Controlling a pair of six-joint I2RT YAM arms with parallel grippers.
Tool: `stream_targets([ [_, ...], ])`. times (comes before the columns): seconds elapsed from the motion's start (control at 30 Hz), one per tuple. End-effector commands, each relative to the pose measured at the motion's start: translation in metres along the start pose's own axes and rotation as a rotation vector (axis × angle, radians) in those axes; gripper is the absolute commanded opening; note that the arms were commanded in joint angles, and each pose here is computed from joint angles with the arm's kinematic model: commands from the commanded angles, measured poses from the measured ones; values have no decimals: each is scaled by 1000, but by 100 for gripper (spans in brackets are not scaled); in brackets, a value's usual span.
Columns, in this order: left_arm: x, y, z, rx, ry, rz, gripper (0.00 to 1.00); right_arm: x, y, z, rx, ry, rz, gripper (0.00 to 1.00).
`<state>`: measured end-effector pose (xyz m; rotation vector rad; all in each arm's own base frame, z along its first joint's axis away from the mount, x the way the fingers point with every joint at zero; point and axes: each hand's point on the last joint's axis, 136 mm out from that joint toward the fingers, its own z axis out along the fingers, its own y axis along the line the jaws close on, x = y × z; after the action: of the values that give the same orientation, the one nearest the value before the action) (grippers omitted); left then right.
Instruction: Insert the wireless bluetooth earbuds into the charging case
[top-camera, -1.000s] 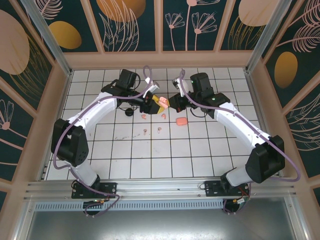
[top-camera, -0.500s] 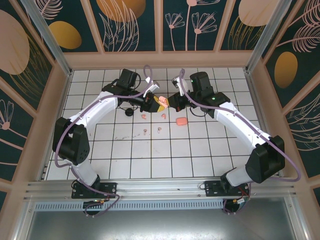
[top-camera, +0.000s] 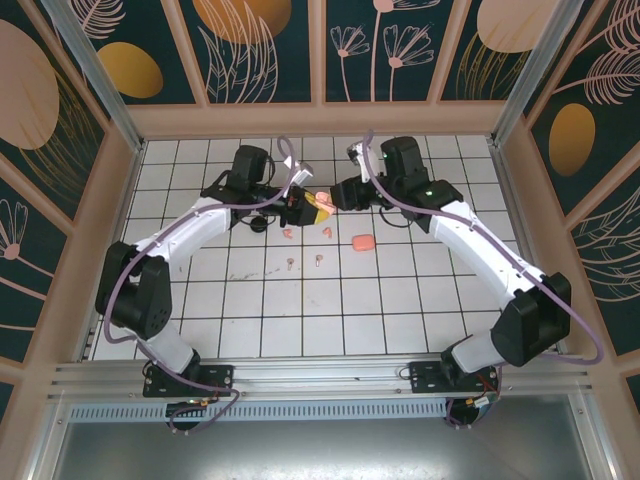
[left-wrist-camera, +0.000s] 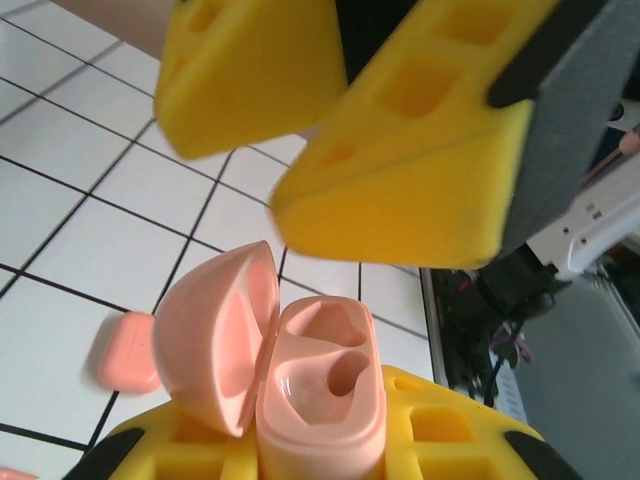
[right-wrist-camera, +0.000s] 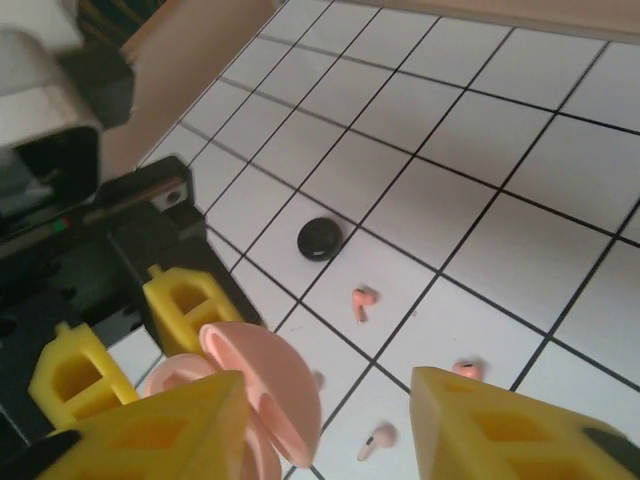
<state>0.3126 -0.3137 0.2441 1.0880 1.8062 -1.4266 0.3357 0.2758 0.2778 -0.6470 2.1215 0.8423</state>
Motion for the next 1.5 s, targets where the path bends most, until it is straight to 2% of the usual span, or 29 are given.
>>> stream_targets([
  [0.0, -44, -6, -26, -77, -159, 94, 0, -26, 8, -32, 47, -101, 33, 56],
  [0.13, -57, 5, -56, -231, -279, 102, 0, -17, 1, -40, 96, -93, 118, 61],
  [0.27, -65, 14, -87, -419, -403, 117, 0, 4, -7, -22, 115, -27, 214, 61],
  [0.43, -64, 26, -122, -640, -532, 107, 0, 46, -1, 32, 182, 109, 278, 61],
  [0.73, -59, 37, -171, -882, -690, 58, 0, 130, 3, 130, 330, 327, 471, 57],
  [1.0, -57, 31, -187, -902, -787, 29, 0, 156, 8, 170, 434, 407, 513, 52],
  [1.23, -55, 22, -202, -942, -857, 42, 0, 173, 6, 179, 524, 459, 487, 49],
  [1.33, -56, 21, -203, -943, -860, 46, 0, 178, 7, 182, 545, 477, 461, 43],
  [1.47, -56, 21, -202, -941, -859, 47, 0, 184, 11, 188, 561, 510, 432, 43],
])
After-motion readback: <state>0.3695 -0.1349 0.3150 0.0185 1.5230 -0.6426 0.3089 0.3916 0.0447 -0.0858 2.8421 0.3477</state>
